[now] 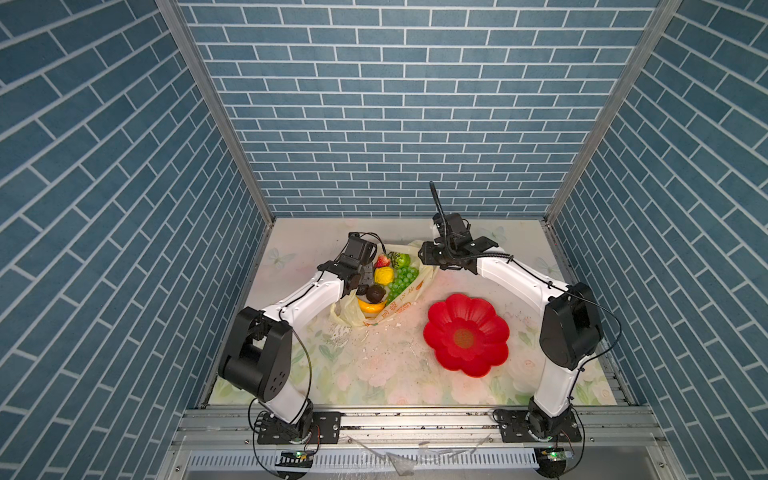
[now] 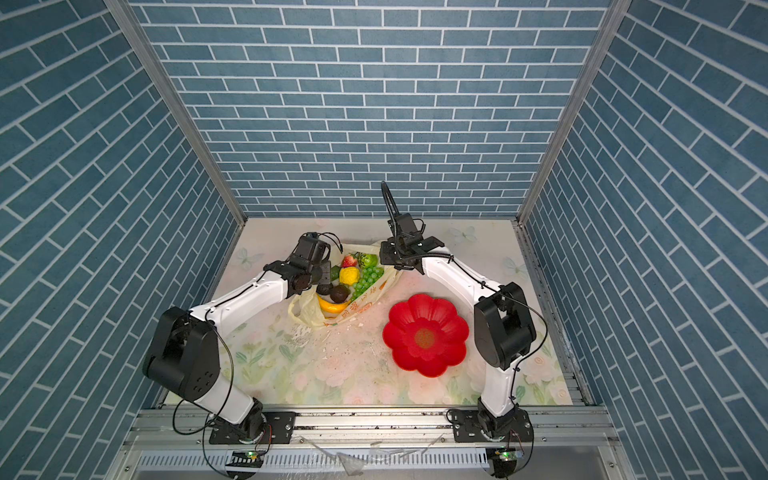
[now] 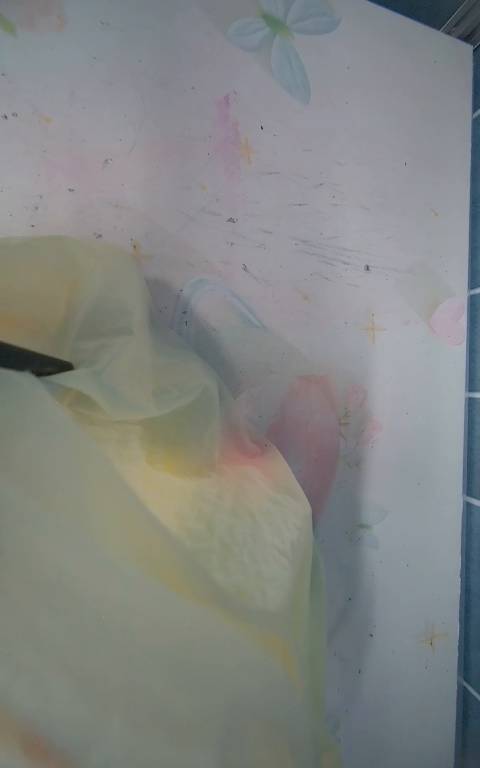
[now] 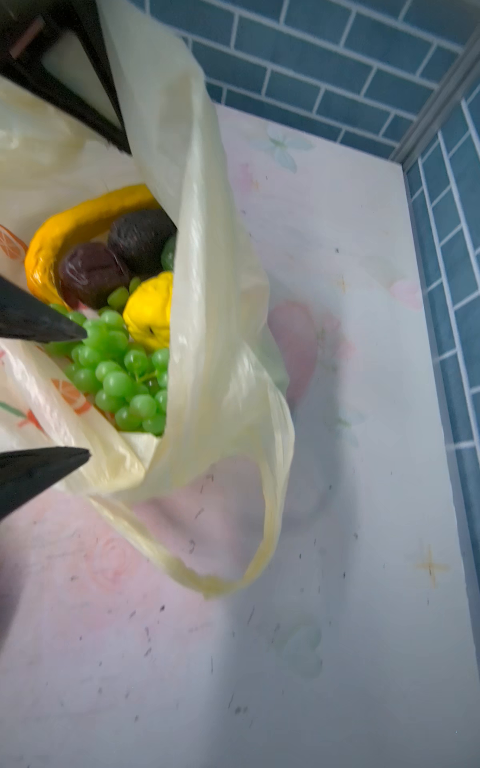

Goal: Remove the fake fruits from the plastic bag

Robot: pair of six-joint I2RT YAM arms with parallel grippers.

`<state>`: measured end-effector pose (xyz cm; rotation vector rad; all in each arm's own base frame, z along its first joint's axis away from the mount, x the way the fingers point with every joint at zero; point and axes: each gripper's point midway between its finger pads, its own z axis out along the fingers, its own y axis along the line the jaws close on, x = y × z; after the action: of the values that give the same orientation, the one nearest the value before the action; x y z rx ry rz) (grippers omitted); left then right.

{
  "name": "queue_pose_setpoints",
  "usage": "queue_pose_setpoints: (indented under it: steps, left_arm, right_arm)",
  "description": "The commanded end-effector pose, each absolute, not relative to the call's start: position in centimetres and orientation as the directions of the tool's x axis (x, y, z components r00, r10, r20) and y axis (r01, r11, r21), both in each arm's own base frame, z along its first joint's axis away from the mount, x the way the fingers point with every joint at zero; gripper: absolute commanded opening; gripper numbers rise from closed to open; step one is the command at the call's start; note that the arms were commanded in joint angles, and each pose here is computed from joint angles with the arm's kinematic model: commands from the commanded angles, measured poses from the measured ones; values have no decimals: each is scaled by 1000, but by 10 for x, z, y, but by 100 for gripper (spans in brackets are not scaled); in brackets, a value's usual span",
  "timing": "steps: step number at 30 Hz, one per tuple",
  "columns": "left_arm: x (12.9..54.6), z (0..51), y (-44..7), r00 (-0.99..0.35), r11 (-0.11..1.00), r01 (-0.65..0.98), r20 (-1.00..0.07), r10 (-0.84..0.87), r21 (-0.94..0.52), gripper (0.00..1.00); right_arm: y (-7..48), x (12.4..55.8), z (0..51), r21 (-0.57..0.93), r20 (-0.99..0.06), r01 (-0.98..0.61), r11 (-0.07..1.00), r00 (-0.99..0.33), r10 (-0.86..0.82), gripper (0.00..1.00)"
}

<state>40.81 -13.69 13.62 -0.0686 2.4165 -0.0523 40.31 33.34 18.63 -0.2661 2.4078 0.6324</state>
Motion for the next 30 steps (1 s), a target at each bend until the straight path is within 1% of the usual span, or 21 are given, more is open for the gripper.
queue_pose_setpoints:
  steps: [1,5,10,12,16,19,21,22,23,30]
  left_arm:
    - [412,133,-140,-770,994,-49,-631,-100,-98,2]
    - [413,131,-141,-780,992,-50,-616,-110,-113,2]
    - [414,131,-141,-784,989,-51,-608,-124,-136,2]
    - [414,132,-139,-783,988,-56,-608,-132,-143,2]
    - [412,130,-145,-788,983,-47,-598,-145,-176,2]
    - [409,129,-149,-793,978,-42,-588,-158,-205,2]
    - [407,128,-150,-797,974,-40,-581,-165,-221,1]
    - [405,127,-151,-799,973,-39,-578,-167,-227,1]
    - [403,127,-152,-799,972,-37,-577,-168,-232,1]
    - [392,128,-163,-806,968,1,-573,-148,-252,1]
  right_arm:
    - [363,403,184,416,-610,-343,842,-792,-22,43]
    - [383,410,169,436,-589,-356,827,-807,-37,43]
    - [388,425,148,422,-569,-321,848,-822,-28,50]
    - [387,432,143,427,-564,-278,860,-826,14,51]
    - [386,447,134,488,-525,-174,855,-841,129,52]
    - [379,461,125,533,-477,-71,843,-849,230,52]
    - [377,468,127,580,-444,-23,815,-847,292,53]
    - [377,472,113,587,-418,8,809,-853,312,54]
    - [375,476,110,598,-401,36,801,-852,337,54]
    - [379,490,108,647,-339,128,751,-835,434,63]
